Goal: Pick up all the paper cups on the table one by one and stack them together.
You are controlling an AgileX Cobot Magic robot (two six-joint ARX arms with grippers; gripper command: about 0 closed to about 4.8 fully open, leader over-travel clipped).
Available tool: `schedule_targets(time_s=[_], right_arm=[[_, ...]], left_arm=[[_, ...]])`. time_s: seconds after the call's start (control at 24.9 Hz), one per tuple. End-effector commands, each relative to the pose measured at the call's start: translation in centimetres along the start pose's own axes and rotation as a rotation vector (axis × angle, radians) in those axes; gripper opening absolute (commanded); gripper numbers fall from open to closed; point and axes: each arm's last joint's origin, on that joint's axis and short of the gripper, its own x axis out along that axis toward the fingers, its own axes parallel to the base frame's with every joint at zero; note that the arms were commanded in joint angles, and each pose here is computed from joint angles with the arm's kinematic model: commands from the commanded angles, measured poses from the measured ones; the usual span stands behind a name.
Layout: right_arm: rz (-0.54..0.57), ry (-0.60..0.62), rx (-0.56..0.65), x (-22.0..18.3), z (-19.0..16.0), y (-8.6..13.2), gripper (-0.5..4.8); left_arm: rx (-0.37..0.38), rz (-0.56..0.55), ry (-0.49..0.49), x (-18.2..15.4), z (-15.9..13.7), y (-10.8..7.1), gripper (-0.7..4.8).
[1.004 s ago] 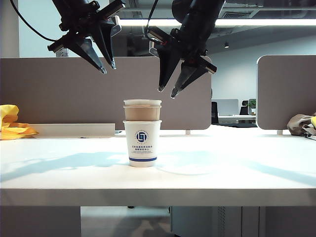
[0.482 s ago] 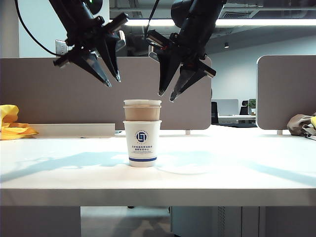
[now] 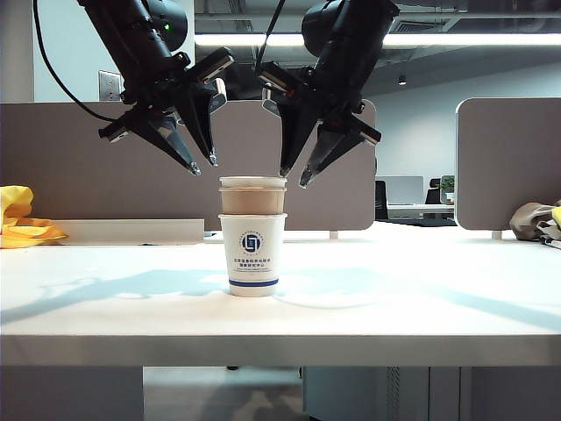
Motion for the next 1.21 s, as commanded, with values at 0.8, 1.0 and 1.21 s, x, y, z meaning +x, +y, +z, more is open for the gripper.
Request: schedule_targets(time_s=[0.8, 1.0, 1.21], right_arm=[[0.013, 0.03, 0.013, 0.7, 0.0, -0.3, 1.49], [0.018, 0.045, 0.019, 0.5, -0.2, -0.2, 1.49], [0.006, 0.028, 0.01, 0.0, -0.2, -0.1, 1.73]], left_arm=[[-0.007, -0.072, 0.031, 1.8, 0.5, 0.5, 1.14], [-0.008, -0.08, 0.033, 1.7, 0.5, 0.5, 1.14], [-0.008, -0.113, 0.035, 1.7, 0.5, 0.4, 1.14]])
